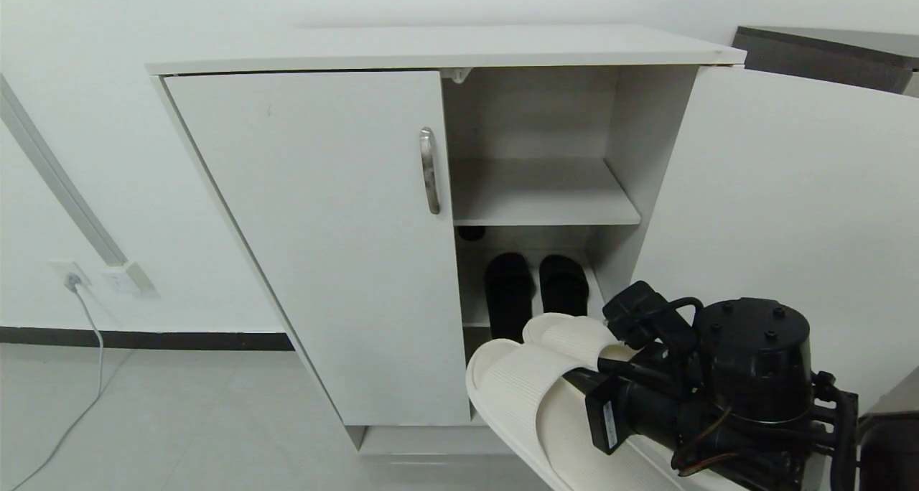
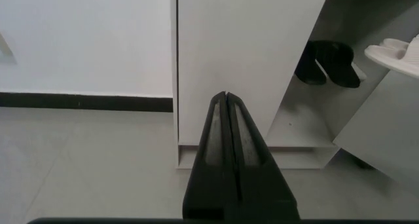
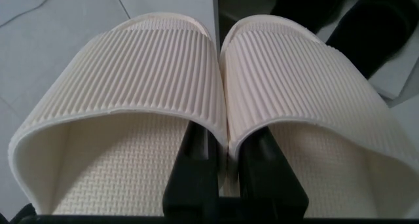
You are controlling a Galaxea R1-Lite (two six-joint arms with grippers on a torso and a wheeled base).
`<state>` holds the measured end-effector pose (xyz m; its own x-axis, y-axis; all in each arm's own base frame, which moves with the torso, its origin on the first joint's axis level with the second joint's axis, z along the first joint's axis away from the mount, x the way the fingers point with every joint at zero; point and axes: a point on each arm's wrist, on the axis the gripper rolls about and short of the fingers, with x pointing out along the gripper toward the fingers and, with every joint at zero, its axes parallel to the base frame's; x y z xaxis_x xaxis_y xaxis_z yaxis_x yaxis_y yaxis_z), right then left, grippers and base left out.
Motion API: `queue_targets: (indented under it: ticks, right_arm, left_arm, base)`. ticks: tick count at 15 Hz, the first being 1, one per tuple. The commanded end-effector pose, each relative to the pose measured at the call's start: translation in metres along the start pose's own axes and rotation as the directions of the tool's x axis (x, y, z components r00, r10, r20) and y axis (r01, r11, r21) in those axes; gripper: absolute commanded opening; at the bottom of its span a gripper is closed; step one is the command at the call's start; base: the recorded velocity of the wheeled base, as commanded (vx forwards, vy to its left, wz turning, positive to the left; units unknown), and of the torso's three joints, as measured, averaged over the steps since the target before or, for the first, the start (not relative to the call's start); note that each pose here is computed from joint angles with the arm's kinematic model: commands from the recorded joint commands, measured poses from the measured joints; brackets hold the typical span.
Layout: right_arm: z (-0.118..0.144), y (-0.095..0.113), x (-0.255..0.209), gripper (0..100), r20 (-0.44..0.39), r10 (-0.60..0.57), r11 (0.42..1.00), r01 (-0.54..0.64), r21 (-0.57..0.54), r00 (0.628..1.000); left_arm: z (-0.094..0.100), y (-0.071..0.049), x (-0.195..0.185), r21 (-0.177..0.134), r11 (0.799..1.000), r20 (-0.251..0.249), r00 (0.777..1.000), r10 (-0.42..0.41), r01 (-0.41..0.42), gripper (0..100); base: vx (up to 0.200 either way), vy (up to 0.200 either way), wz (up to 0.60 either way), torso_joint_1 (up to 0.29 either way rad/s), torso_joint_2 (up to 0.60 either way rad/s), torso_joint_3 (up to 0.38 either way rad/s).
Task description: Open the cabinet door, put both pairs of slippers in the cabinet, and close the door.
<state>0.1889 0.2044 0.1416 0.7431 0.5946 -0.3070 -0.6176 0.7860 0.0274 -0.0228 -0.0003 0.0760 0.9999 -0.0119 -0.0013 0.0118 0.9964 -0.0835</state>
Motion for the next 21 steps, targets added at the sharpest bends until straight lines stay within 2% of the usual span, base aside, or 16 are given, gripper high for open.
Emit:
queue_targets:
  ticks: [1,3,5,6,7,9,11,12,13,16,18,21]
  right_arm:
    - [-0.006,0.000,0.009,0,-0.009,-0.007,1.000,0.007,0.001,1.000]
    - [-0.001,-0.002,0.011,0,0.028,-0.013,1.000,0.013,0.002,1.000]
    - [0.007,0.001,0.013,0,0.059,-0.068,0.998,0.068,0.004,0.996]
    - [0.017,0.010,0.026,0,0.079,-0.177,0.984,0.177,0.013,0.981]
    - [0.022,0.016,0.045,0,0.075,-0.316,0.949,0.315,0.029,0.946]
    - [0.026,0.028,0.068,0,0.073,-0.449,0.893,0.445,0.069,0.890]
    - [0.039,0.038,0.085,0,0.102,-0.531,0.847,0.523,0.095,0.841]
    - [0.046,0.040,0.086,0,0.115,-0.538,0.842,0.528,0.106,0.835]
    - [0.065,0.045,0.082,0,0.119,-0.540,0.841,0.530,0.110,0.833]
    - [0.099,0.056,0.060,0,0.105,-0.514,0.856,0.501,0.129,0.851]
    - [0.117,0.056,0.049,0,0.077,-0.515,0.852,0.499,0.161,0.854]
    - [0.131,0.048,0.045,0,0.082,-0.536,0.837,0.515,0.186,0.840]
  left_arm:
    - [0.000,0.000,0.000,-0.001,1.000,0.000,1.000,0.000,0.000,0]
    - [0.000,0.000,0.000,0.001,1.000,0.000,1.000,0.001,-0.001,0]
    - [0.000,0.000,0.000,0.001,1.000,0.000,1.000,0.001,-0.001,0]
    - [0.000,0.000,0.000,0.002,1.000,0.000,1.000,0.001,-0.001,0]
    - [0.000,0.000,0.000,0.002,1.000,0.000,1.000,0.001,-0.001,0]
    - [0.000,0.000,0.000,0.002,1.000,0.000,1.000,0.000,0.000,0]
    - [0.000,0.000,0.000,0.004,1.000,-0.002,1.000,0.001,-0.001,0]
    - [0.000,0.000,0.000,0.002,1.000,0.000,1.000,0.001,-0.001,0]
    - [0.000,0.000,0.000,0.004,1.000,-0.002,1.000,0.001,-0.001,0]
    - [0.000,0.000,0.000,0.004,1.000,0.000,1.000,0.001,-0.001,0]
    - [0.000,0.000,0.000,0.002,1.000,0.001,1.000,0.001,-0.001,0]
    - [0.000,0.000,0.000,0.002,1.000,0.000,1.000,0.001,-0.001,0]
  base:
    - [0.000,0.000,0.00,-0.002,0.10,0.095]
    - [0.000,0.000,0.00,-0.001,0.03,0.018]
    - [0.000,0.000,0.00,0.000,0.00,0.000]
    - [0.000,0.000,0.00,0.000,0.00,0.000]
    - [0.000,0.000,0.00,0.000,0.00,0.000]
    - [0.000,0.000,0.00,0.000,0.00,0.000]
    - [0.000,0.000,0.00,0.000,0.00,0.000]
    - [0.000,0.000,0.00,0.000,0.00,0.000]
    - [0.000,0.000,0.00,0.000,0.00,0.000]
    - [0.000,0.000,0.00,0.000,0.00,0.000]
    - [0.000,0.000,0.00,0.000,0.00,0.000]
    - [0.000,0.000,0.00,0.000,0.00,0.000]
